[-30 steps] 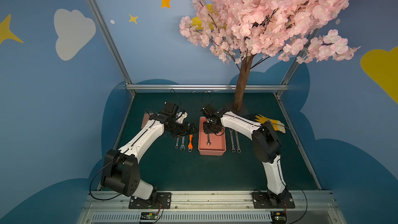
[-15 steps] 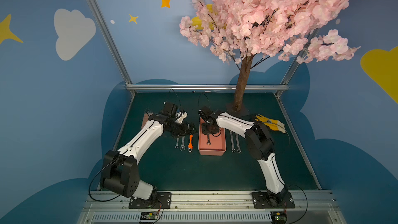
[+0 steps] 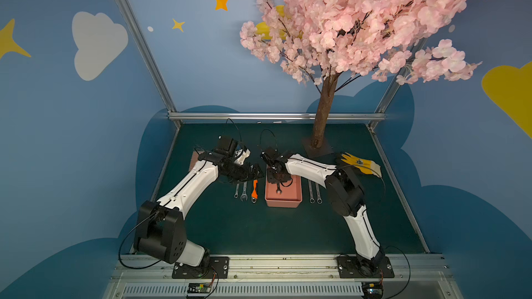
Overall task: Take out the wrench from the storage box
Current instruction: Pick up the wrench from the storage box.
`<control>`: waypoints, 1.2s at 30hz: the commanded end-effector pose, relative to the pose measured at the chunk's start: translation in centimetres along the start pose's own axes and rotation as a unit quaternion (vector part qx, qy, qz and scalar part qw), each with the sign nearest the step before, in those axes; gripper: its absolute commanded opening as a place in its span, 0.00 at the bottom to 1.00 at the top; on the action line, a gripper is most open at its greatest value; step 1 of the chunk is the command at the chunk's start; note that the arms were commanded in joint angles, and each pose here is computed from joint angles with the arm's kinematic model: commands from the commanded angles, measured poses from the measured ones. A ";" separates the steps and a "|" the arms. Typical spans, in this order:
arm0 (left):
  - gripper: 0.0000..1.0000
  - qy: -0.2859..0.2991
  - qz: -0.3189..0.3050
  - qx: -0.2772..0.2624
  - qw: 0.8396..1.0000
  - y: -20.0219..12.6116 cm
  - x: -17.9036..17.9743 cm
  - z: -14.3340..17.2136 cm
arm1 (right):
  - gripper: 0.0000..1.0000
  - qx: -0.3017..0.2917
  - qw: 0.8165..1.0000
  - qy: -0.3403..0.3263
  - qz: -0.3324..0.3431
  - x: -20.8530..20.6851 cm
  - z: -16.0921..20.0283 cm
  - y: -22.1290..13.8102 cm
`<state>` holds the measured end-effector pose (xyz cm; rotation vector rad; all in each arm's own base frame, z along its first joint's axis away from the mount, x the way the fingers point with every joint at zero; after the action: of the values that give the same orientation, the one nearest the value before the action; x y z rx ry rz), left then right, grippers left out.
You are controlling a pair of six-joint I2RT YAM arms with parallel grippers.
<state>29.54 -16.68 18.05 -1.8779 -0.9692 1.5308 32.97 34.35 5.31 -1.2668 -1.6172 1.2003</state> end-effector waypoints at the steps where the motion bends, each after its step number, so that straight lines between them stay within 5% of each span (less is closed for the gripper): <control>1: 1.00 0.007 0.006 0.005 1.000 -0.2 0.0 0.5 | 0.30 0.068 0.997 -0.005 0.024 -1.0 3.8 0.9; 18: 1.00 0.008 0.001 0.006 1.000 -0.2 0.3 0.8 | 0.00 0.059 0.998 -0.010 0.028 -1.2 3.4 1.2; 29: 1.00 0.007 0.001 0.007 1.000 -0.2 0.2 0.7 | 0.00 -0.011 1.000 -0.017 0.005 -1.1 0.7 -5.1; 36: 1.00 0.006 0.004 0.008 1.000 -0.1 0.2 0.6 | 0.00 -0.016 1.000 -0.017 -0.001 -1.3 0.7 -6.1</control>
<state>29.29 -16.56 17.62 -1.8697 -0.9602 1.5268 31.36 33.19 9.57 -1.2598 -1.6548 1.1939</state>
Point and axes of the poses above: each gripper's point midway between its finger pads, its own y axis out along the fingers, its own x axis along the line the jaws close on, z = x × y, the point moved 3 cm from there along -y, back along the fingers, and after that the axes turned 2 degrees about -y, right-handed, at the moved point
